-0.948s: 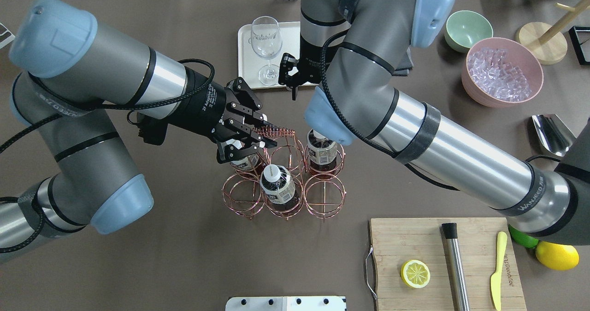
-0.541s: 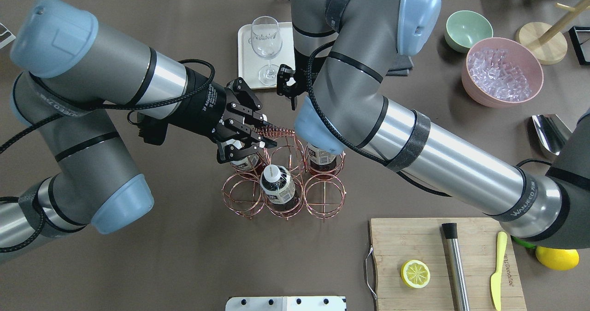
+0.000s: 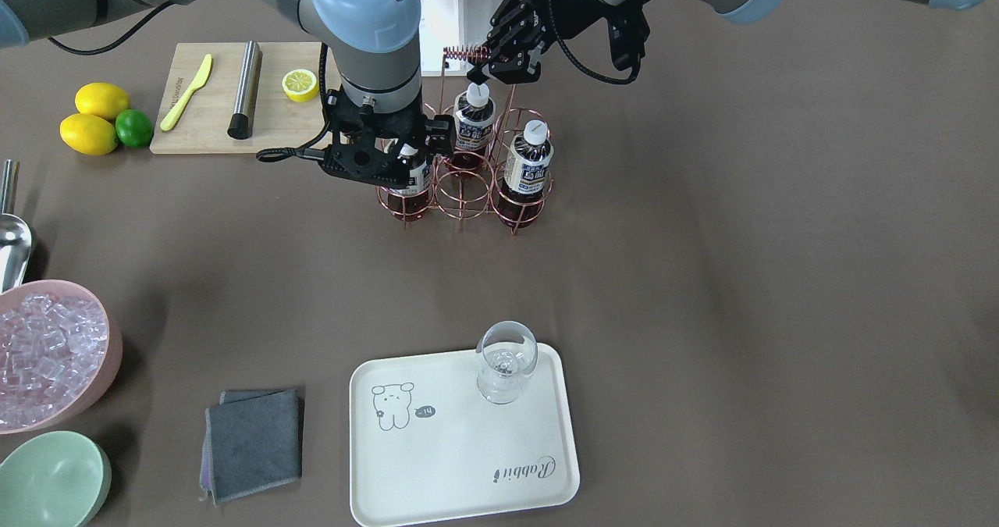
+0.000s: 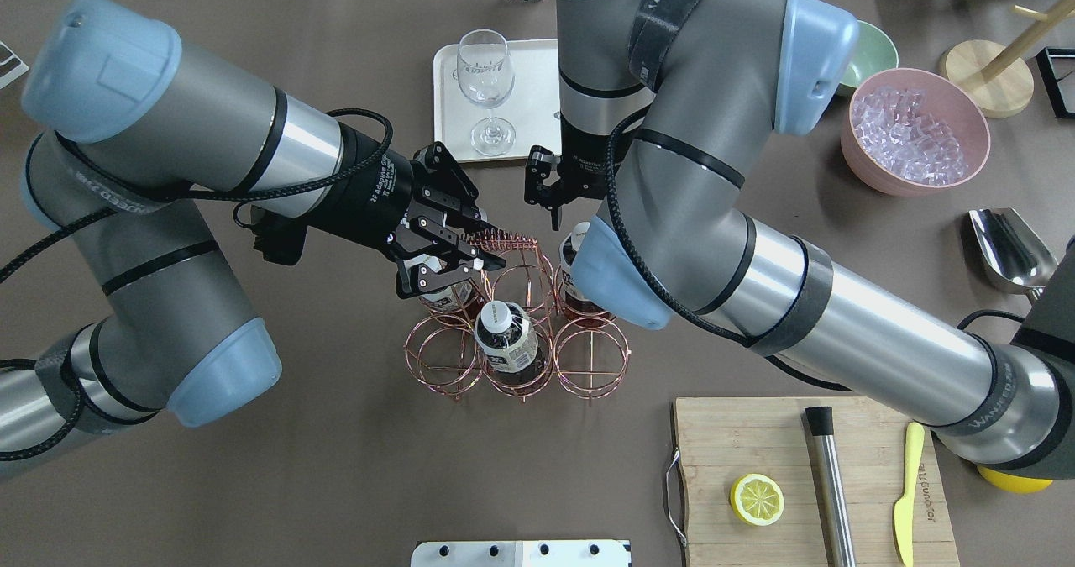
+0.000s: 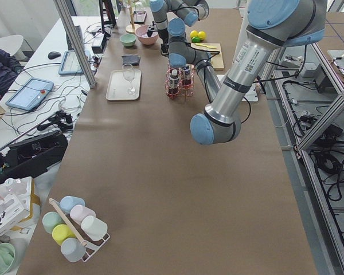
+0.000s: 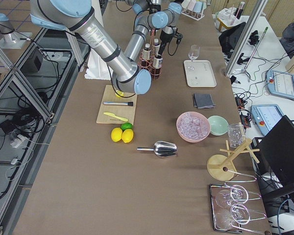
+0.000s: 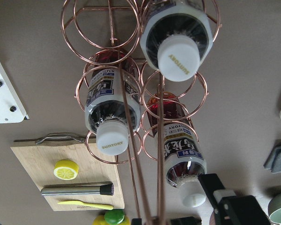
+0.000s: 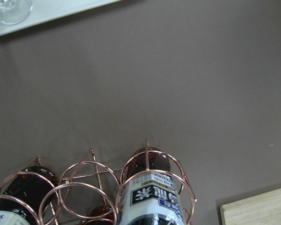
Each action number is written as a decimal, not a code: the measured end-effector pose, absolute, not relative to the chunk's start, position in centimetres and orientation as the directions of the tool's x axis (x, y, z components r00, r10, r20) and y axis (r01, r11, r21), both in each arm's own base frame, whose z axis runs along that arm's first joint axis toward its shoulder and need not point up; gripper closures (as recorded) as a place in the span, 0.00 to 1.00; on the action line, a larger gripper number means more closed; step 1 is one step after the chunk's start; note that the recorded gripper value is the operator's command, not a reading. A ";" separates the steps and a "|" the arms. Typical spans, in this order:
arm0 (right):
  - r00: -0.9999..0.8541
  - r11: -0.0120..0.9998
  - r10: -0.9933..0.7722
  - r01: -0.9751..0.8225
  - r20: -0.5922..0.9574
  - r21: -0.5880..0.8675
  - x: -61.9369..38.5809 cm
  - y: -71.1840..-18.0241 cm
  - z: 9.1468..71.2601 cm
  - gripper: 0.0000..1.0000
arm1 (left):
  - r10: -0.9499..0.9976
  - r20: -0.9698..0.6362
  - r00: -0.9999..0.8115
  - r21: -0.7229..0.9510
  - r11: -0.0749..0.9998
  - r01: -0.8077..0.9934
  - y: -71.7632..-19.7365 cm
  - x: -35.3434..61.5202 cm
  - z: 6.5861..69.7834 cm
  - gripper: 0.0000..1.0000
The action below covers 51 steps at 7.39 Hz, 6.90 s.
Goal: Take tea from basket to plate
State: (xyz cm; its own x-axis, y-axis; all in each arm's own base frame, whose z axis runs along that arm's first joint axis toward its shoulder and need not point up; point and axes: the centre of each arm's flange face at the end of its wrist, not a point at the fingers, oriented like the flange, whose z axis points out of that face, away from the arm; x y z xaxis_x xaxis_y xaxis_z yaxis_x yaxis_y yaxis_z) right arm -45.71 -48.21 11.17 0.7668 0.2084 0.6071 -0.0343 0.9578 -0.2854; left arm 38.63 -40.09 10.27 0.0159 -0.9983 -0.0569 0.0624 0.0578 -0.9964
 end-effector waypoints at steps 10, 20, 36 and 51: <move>0.762 0.961 0.189 -0.015 0.619 -0.275 -46.2 -46.9 11.0 0.43 | -0.998 -0.067 0.009 -0.996 0.068 0.056 -40.3 38.4 10.9 1.00; 0.743 0.965 0.194 -0.029 0.640 -0.259 -45.3 -46.4 9.2 1.00 | -0.998 -0.068 -0.012 -0.996 0.067 0.051 -40.9 36.8 11.0 1.00; 0.720 0.983 0.164 -0.064 0.674 -0.171 -37.8 -65.0 6.4 1.00 | -0.999 -0.054 -0.002 -0.997 0.054 0.052 -42.7 33.5 11.2 1.00; 0.715 0.995 0.100 -0.073 0.692 -0.067 -43.3 -75.7 13.8 1.00 | -0.992 -0.119 0.039 -0.986 0.122 0.113 -48.0 14.5 20.5 1.00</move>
